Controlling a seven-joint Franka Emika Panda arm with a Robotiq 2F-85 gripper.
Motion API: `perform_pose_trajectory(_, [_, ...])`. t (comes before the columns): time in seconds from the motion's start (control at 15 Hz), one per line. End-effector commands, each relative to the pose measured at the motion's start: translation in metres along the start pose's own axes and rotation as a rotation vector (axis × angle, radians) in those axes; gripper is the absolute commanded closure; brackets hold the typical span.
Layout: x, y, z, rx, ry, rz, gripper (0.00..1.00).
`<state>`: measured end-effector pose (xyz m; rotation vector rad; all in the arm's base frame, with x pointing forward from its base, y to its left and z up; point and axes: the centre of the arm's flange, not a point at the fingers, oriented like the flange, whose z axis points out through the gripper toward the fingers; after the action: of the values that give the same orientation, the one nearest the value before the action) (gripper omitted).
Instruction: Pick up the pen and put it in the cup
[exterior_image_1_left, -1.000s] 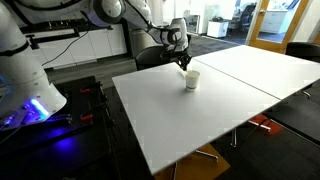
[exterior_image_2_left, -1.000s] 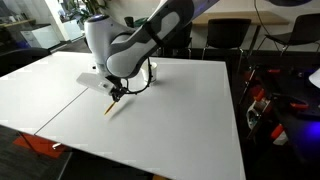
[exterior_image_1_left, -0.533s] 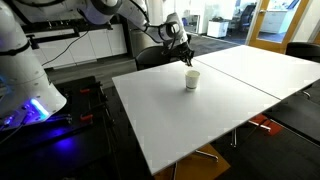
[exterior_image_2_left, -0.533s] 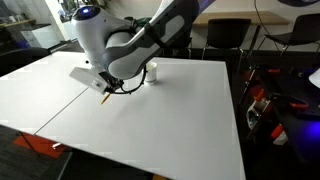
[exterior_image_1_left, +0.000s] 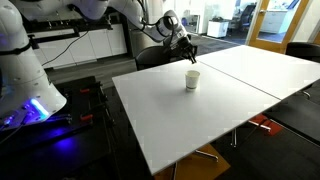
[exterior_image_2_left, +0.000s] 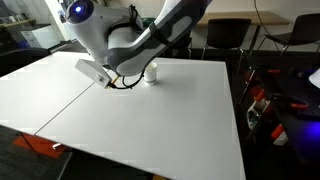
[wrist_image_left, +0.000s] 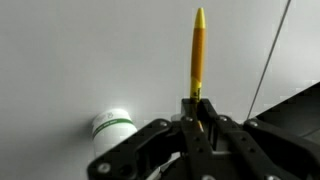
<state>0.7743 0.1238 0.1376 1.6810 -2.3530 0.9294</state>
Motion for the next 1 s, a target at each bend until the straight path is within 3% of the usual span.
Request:
perform_pose_trajectory(0.0, [0.029, 0.026, -0.026, -0.039, 0.135, 0.047, 0.97])
perform_pose_trajectory(0.4, [0.050, 0.038, -0.039, -0.059, 0.320, 0.075, 0.97])
perform_pose_trajectory(0.93, [0.074, 0.045, -0.053, -0.113, 0.470, 0.029, 0.97])
